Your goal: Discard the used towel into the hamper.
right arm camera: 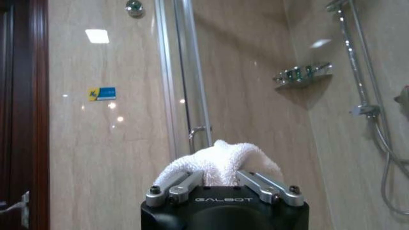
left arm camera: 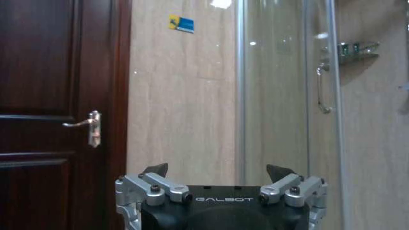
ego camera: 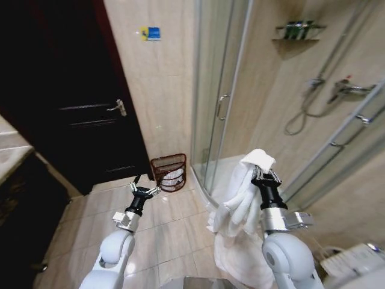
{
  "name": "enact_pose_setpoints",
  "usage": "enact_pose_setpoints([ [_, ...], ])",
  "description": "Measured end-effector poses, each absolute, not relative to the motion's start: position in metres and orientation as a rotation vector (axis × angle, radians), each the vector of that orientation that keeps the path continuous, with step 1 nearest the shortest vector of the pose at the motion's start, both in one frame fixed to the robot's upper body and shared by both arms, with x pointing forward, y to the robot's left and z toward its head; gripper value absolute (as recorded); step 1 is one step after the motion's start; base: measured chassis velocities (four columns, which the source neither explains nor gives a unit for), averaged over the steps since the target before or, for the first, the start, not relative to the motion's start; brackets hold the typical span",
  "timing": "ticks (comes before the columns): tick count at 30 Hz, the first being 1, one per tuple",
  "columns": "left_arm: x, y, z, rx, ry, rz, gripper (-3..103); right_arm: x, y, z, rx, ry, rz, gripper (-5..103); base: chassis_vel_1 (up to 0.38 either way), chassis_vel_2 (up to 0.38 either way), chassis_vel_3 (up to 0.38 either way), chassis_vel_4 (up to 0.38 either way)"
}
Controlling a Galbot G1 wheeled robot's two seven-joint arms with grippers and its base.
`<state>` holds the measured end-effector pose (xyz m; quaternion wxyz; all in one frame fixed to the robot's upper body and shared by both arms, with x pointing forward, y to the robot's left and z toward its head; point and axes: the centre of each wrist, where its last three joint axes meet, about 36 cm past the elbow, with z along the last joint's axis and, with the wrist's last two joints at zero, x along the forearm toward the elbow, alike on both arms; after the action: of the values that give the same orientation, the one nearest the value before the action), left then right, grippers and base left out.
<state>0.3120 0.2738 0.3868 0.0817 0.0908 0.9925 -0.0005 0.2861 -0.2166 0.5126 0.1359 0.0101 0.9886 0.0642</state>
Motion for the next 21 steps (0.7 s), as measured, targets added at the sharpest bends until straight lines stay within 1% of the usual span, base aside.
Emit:
enact_pose_setpoints([
  [6, 0.3106, 0.2742, 0.3859, 0.268, 2.962, 0.000, 100, 0.2889, -0.2187, 0.5092, 0.055, 2.869, 0.148, 8, 0.005, 0.005, -0.009, -0.019],
  [11, 0.3093, 0.2737, 0.3843, 0.264, 2.961, -0.003, 100, 0.2897, -0.2190, 0.5074, 0.058, 2.873, 0.137, 8, 0.099, 0.057, -0.067, -0.093],
  [15, 0.3082, 0.2736, 0.3833, 0.262, 2.960, -0.003, 100, 0.2900, -0.2189, 0.5065, 0.058, 2.873, 0.135, 8, 0.145, 0.126, -0.119, -0.143],
  [21, 0.3073, 0.2733, 0.3823, 0.261, 2.959, -0.004, 100, 0.2897, -0.2179, 0.5055, 0.058, 2.871, 0.135, 8, 0.217, 0.202, -0.209, -0.210],
])
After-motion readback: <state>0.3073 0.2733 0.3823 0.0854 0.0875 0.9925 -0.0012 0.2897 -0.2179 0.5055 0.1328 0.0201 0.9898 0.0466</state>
